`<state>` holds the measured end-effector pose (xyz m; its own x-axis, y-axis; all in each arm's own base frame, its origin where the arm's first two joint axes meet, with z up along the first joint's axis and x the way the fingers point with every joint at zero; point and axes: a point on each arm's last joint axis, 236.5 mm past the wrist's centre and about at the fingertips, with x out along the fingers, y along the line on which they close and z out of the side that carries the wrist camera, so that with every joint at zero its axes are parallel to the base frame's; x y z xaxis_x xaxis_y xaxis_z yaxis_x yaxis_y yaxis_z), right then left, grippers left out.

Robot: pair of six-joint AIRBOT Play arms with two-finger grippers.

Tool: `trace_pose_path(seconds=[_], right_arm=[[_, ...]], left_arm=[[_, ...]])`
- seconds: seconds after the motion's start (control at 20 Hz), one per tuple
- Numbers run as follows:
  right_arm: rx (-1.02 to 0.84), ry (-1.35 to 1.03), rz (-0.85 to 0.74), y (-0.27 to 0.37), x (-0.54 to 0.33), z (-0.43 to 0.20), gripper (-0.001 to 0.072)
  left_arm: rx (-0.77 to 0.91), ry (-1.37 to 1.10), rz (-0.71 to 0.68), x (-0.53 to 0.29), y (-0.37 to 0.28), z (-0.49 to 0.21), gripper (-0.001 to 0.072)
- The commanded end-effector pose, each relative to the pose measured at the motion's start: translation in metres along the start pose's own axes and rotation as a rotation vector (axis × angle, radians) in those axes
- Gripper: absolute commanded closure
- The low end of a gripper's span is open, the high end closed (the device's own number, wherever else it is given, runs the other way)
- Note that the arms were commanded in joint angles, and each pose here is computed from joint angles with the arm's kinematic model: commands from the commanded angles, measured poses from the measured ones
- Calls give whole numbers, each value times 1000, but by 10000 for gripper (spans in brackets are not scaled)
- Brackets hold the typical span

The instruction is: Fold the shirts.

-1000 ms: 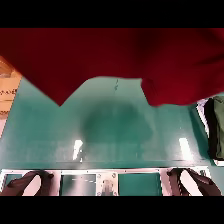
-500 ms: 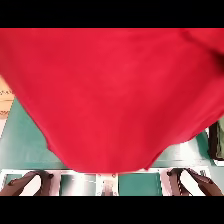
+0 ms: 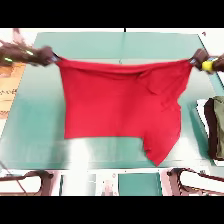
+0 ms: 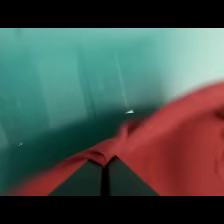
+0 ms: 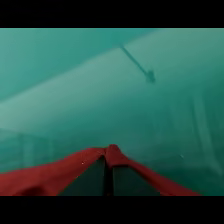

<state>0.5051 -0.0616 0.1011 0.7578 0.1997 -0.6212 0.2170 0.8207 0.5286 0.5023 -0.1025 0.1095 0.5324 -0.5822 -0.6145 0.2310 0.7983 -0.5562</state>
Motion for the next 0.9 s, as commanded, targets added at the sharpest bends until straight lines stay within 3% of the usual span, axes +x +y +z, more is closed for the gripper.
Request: trace_pose_path(seconds=[0.0,0.45,0.85], right_arm=[[73,68,-50,-49,81,-27,693],[112,-35,53,-35,133,46,693],[55,-86,85,-14,132,69,693]], left_arm=[[-116,18,28,79,49,-20,682],[-183,-343,58,74,71,60,683],[-151,-389,62,70,71,71,682]])
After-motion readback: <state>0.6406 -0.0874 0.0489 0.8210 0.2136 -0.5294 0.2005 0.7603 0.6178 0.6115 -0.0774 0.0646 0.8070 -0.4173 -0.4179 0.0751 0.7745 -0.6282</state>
